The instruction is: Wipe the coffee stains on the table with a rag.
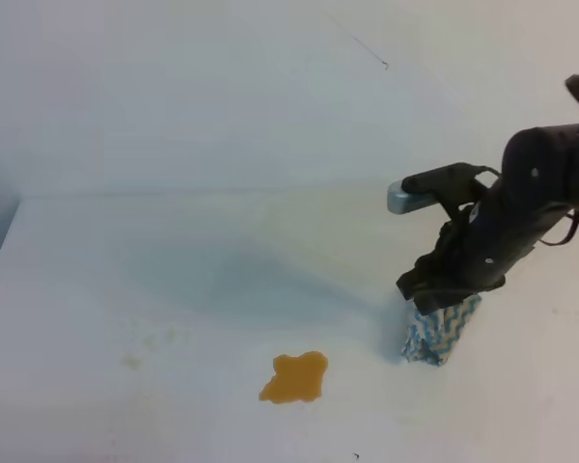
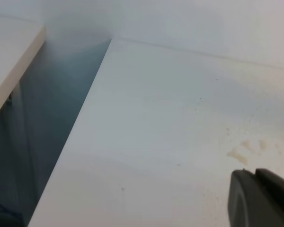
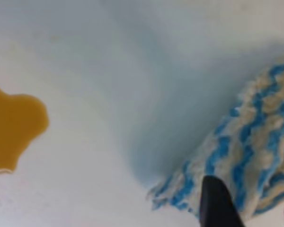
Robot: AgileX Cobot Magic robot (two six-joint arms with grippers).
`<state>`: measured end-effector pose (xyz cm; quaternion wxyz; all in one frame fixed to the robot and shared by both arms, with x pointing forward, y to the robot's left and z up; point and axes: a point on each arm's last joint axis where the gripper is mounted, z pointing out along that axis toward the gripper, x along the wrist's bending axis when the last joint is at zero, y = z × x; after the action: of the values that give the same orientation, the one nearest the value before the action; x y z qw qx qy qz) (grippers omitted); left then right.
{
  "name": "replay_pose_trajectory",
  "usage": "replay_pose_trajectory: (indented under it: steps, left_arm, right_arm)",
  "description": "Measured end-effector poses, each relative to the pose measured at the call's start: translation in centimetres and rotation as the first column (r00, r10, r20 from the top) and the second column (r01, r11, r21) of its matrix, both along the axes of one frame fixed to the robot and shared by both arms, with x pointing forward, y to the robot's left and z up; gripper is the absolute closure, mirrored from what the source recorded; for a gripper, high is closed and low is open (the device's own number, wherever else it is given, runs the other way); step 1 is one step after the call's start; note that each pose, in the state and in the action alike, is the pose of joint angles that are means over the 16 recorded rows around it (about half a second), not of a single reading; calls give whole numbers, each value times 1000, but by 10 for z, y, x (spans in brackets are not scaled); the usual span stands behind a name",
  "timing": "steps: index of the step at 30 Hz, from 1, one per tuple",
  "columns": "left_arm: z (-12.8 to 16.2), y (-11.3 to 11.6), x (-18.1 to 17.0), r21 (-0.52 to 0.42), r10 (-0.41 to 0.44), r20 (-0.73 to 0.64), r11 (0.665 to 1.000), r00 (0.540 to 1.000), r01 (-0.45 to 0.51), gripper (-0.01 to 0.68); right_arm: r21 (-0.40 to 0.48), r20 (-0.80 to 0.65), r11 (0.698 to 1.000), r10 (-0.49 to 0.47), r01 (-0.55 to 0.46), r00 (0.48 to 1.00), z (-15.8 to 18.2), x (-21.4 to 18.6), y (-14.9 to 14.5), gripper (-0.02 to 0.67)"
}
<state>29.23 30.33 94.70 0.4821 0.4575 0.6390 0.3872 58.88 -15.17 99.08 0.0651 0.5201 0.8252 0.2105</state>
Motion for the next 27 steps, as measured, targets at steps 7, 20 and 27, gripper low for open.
replay_pose_trajectory:
  steps: [7,20,27]
  left_arm:
    - [0,0,0,0,0,0,1000,1000,0,672]
    - [0,0,0,0,0,0,1000,1000,0,672]
    - [0,0,0,0,0,0,1000,1000,0,672]
  right_arm:
    - [-80,-104,997,-8,0,995,-36,15,16,354]
    - [-143,-248,989,-1,-35,969,-71,21,20,589]
    - [-43,-264,996,60,-74,963,-48,28,33,652]
